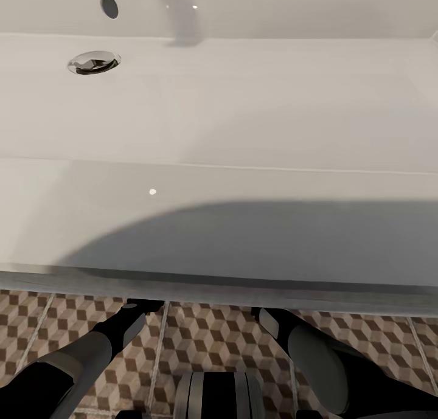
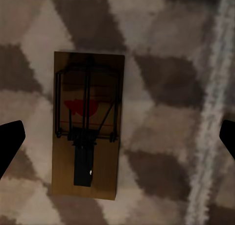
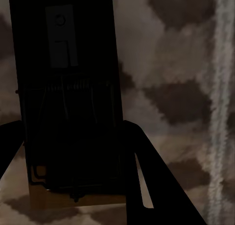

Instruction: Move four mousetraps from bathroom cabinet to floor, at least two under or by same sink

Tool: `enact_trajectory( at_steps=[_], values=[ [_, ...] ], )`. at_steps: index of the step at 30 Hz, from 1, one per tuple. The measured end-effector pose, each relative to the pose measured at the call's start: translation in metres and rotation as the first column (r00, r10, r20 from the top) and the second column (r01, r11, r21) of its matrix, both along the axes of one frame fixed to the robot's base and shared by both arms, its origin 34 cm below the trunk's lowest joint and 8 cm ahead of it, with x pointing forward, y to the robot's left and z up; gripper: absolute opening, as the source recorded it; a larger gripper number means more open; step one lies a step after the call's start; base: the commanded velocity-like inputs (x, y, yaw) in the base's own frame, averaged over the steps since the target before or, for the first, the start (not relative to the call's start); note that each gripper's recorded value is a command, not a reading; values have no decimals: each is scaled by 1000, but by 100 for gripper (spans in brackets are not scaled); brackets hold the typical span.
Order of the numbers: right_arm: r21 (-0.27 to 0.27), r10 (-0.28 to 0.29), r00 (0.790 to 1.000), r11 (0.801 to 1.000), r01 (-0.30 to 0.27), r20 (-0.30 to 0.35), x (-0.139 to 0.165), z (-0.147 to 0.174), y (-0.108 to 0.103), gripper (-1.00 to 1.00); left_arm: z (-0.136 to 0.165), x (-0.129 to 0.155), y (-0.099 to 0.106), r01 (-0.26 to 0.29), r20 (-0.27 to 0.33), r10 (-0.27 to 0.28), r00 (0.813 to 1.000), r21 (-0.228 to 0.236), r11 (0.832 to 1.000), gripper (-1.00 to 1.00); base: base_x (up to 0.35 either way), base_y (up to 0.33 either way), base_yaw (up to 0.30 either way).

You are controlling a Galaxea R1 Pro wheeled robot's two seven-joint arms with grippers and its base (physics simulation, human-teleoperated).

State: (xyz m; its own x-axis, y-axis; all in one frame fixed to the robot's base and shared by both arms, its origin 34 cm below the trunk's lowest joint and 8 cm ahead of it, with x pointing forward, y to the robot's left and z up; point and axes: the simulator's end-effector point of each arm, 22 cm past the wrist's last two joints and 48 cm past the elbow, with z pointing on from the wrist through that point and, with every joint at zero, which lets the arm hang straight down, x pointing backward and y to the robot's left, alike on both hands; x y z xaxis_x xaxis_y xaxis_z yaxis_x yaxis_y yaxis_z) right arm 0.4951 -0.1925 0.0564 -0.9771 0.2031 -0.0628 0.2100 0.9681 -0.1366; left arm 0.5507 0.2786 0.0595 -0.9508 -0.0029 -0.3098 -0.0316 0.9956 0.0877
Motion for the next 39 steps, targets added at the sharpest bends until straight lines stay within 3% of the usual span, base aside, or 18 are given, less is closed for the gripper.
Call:
enact_trajectory(
  at_steps=[13, 14, 39],
  values=[
    [-3, -2, 1000, 1000, 2, -1, 0, 0, -1, -100, 0, 0, 0, -1, 0, 1, 1000, -1, 1000, 100, 0, 0, 0],
    [-4, -2, 1000, 1000, 2, -1, 0, 0, -1, 100, 0, 0, 0, -1, 0, 1, 1000, -1, 1000, 100, 0, 0, 0],
    [-5, -8, 1000, 1000, 8, -1, 0, 0, -2, 100, 0, 0, 0, -1, 0, 1, 1000, -1, 1000, 100, 0, 0, 0]
  ],
)
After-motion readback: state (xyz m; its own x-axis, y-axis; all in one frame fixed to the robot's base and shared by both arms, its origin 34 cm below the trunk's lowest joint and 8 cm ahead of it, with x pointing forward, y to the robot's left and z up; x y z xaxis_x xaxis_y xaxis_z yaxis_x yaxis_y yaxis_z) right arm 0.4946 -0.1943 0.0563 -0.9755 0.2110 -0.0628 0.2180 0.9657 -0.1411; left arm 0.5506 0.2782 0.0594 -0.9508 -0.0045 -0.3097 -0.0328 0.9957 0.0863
